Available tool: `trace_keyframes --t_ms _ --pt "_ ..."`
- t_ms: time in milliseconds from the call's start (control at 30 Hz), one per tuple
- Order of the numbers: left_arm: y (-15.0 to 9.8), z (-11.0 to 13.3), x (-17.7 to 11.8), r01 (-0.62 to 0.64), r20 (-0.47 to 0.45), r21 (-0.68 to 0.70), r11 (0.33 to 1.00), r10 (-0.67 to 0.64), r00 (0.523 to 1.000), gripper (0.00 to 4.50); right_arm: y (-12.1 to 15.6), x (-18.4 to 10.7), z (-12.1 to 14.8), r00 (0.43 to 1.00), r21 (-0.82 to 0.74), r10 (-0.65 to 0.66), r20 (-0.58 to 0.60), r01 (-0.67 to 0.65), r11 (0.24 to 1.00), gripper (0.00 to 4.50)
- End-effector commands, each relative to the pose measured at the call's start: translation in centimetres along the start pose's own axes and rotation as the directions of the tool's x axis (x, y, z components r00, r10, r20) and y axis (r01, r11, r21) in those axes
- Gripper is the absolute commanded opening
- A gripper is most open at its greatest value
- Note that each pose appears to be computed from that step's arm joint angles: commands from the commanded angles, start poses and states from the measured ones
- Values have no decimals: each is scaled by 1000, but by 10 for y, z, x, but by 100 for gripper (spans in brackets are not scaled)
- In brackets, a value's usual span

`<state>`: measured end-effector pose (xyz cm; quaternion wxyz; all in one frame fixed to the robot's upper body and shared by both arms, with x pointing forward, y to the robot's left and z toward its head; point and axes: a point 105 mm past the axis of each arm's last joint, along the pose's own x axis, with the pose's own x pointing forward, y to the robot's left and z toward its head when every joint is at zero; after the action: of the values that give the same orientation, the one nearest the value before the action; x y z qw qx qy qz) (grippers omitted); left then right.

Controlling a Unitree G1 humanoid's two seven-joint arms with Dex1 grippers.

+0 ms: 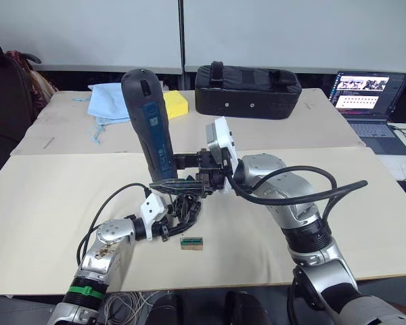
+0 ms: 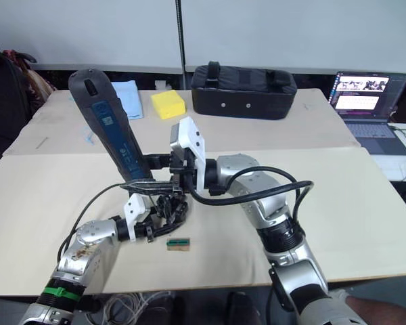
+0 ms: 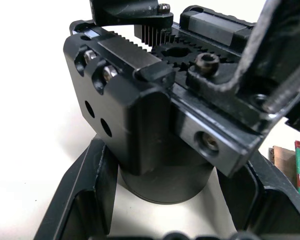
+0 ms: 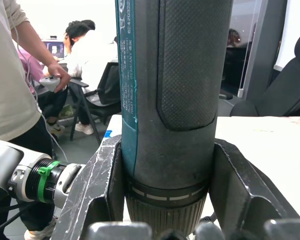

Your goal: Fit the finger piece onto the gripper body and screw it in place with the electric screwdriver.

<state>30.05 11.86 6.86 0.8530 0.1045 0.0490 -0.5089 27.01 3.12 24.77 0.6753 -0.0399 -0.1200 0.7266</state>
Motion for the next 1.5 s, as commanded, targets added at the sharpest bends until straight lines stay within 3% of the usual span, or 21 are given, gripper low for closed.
trace_keyframes --t_ms 33,333,1500 --pt "-10 -24 -3 15 -76 -81 997 -21 997 232 3 4 20 998 -45 33 44 -31 999 192" --pt "-10 -25 -2 14 -75 -83 996 -20 997 232 1 6 30 997 -42 26 69 -23 999 192" --pt "-13 -24 -3 18 -77 -87 996 -25 997 232 -7 6 16 1000 -32 -20 -4 20 999 192"
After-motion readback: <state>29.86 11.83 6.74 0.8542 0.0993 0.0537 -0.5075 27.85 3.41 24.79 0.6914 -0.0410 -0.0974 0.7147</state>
